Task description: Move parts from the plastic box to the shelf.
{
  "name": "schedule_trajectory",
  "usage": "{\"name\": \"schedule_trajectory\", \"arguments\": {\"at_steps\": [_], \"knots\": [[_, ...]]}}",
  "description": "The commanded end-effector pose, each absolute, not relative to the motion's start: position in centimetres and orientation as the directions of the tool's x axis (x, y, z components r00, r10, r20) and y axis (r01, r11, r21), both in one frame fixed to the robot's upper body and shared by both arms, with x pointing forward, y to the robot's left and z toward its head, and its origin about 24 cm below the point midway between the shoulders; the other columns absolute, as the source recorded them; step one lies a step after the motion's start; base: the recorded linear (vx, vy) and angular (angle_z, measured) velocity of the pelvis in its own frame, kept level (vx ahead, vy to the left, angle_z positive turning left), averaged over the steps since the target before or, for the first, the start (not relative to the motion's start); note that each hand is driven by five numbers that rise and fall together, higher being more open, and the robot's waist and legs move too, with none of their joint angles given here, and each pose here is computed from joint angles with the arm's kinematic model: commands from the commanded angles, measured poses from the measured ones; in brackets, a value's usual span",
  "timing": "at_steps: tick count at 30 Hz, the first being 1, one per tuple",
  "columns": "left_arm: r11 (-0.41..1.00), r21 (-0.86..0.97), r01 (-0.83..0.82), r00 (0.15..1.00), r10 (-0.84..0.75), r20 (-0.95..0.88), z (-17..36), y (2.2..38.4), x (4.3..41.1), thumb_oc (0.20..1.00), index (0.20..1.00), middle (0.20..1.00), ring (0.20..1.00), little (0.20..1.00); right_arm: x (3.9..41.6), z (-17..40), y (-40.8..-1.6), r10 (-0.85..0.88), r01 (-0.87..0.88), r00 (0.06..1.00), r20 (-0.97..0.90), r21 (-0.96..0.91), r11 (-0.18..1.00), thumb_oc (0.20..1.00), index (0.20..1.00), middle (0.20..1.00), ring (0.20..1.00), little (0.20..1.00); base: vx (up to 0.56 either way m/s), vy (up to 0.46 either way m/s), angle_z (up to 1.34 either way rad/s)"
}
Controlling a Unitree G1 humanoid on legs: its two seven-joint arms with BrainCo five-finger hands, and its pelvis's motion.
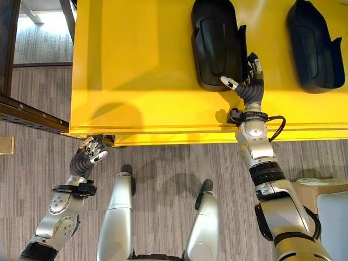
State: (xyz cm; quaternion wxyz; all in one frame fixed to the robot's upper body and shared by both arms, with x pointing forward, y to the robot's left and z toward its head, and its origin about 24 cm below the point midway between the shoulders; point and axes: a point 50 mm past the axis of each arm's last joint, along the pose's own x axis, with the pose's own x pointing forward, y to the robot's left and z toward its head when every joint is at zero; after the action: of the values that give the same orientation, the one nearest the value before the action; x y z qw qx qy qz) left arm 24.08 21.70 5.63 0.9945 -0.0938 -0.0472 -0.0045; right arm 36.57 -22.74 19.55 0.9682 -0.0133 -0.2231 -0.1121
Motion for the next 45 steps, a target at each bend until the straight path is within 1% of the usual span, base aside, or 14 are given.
{"name": "schedule_trajectory", "arguments": {"at_steps": [1,6,11,13,16,17,25,29,31,35,36,39,42,45], "knots": [[0.981,-0.181,0.072,0.982,-0.038,0.186,7.2,21.3,24.0,1.0,1.0,1.0,1.0,1.0,35.6,21.8,-24.3,-0.285,0.259,0.795,0.535,0.126,0.958,1.0,1.0,1.0,1.0,1.0,0.0,0.0,0.0],[0.981,-0.184,0.069,0.982,-0.034,0.187,7.2,21.3,23.9,1.0,1.0,1.0,1.0,1.0,35.3,22.2,-25.1,-0.327,0.302,0.77,0.549,0.137,0.943,1.0,1.0,1.0,1.0,1.0,0.0,0.0,0.0],[0.982,-0.179,0.057,0.981,-0.022,0.191,7.3,21.4,23.9,1.0,1.0,1.0,1.0,1.0,34.2,23.5,-26.4,-0.388,0.393,0.692,0.609,0.134,0.91,1.0,1.0,1.0,1.0,1.0,0.0,0.0,0.0],[0.983,-0.176,0.05,0.981,-0.015,0.193,7.3,21.6,23.9,1.0,1.0,1.0,1.0,1.0,33.4,24.6,-26.6,-0.382,0.417,0.648,0.659,0.112,0.902,1.0,1.0,1.0,1.0,1.0,0.0,0.0,0.0],[0.984,-0.173,0.048,0.981,-0.013,0.194,7.3,21.6,23.8,1.0,1.0,1.0,1.0,1.0,32.7,25.1,-26.8,-0.379,0.429,0.617,0.689,0.108,0.897,1.0,1.0,1.0,1.0,1.0,0.0,0.0,0.0],[0.984,-0.171,0.045,0.98,-0.011,0.197,7.3,21.7,23.8,1.0,1.0,1.0,1.0,1.0,32.0,25.9,-26.7,-0.368,0.436,0.577,0.729,0.106,0.894,1.0,1.0,1.0,1.0,1.0,0.0,0.0,0.0],[0.985,-0.168,0.035,0.979,0.0,0.205,7.4,21.7,23.8,1.0,1.0,1.0,1.0,1.0,28.9,26.3,-25.2,-0.276,0.421,0.487,0.828,0.055,0.906,1.0,1.0,1.0,1.0,1.0,-0.01,-0.001,0.0],[0.986,-0.167,0.028,0.979,0.007,0.205,7.4,21.8,23.8,1.0,1.0,1.0,1.0,1.0,27.8,25.1,-24.2,-0.225,0.386,0.498,0.837,0.018,0.922,1.0,1.0,1.0,1.0,1.0,-0.02,-0.007,-0.01],[0.983,-0.185,0.014,0.98,0.022,0.196,6.9,21.7,23.6,1.0,1.0,1.0,1.0,1.0,26.4,21.4,-21.9,-0.156,0.247,0.593,0.79,0.006,0.969,1.0,1.0,1.0,1.0,1.0,0.0,-0.064,-0.14],[0.983,-0.185,0.014,0.982,0.022,0.188,6.7,21.8,23.5,1.0,1.0,1.0,1.0,1.0,25.9,20.0,-21.3,-0.113,0.183,0.643,0.758,-0.009,0.983,1.0,1.0,1.0,1.0,1.0,0.04,-0.067,-0.17],[0.983,-0.182,0.013,0.983,0.021,0.181,6.4,21.8,23.5,1.0,1.0,1.0,1.0,1.0,25.5,18.8,-20.8,-0.066,0.123,0.686,0.724,-0.027,0.992,1.0,1.0,1.0,1.0,1.0,0.08,-0.1,-0.12],[0.985,-0.172,0.033,0.986,-0.004,0.165,6.0,21.7,23.2,1.0,1.0,1.0,1.0,1.0,24.9,17.0,-20.2,0.02,0.044,0.75,0.661,-0.08,0.996,1.0,1.0,1.0,1.0,1.0,0.1,-0.115,-0.13],[0.983,-0.175,0.057,0.987,-0.029,0.16,5.7,21.5,23.0,1.0,1.0,1.0,1.0,1.0,24.8,15.7,-20.0,0.073,-0.007,0.791,0.607,-0.111,0.994,1.0,1.0,1.0,1.0,1.0,0.09,-0.097,-0.14],[0.978,-0.197,0.069,0.988,-0.04,0.149,5.3,21.1,22.9,1.0,1.0,1.0,1.0,1.0,24.3,15.2,-20.0,0.093,-0.031,0.803,0.588,-0.114,0.993,1.0,1.0,1.0,1.0,1.0,0.06,-0.126,-0.16]]}}
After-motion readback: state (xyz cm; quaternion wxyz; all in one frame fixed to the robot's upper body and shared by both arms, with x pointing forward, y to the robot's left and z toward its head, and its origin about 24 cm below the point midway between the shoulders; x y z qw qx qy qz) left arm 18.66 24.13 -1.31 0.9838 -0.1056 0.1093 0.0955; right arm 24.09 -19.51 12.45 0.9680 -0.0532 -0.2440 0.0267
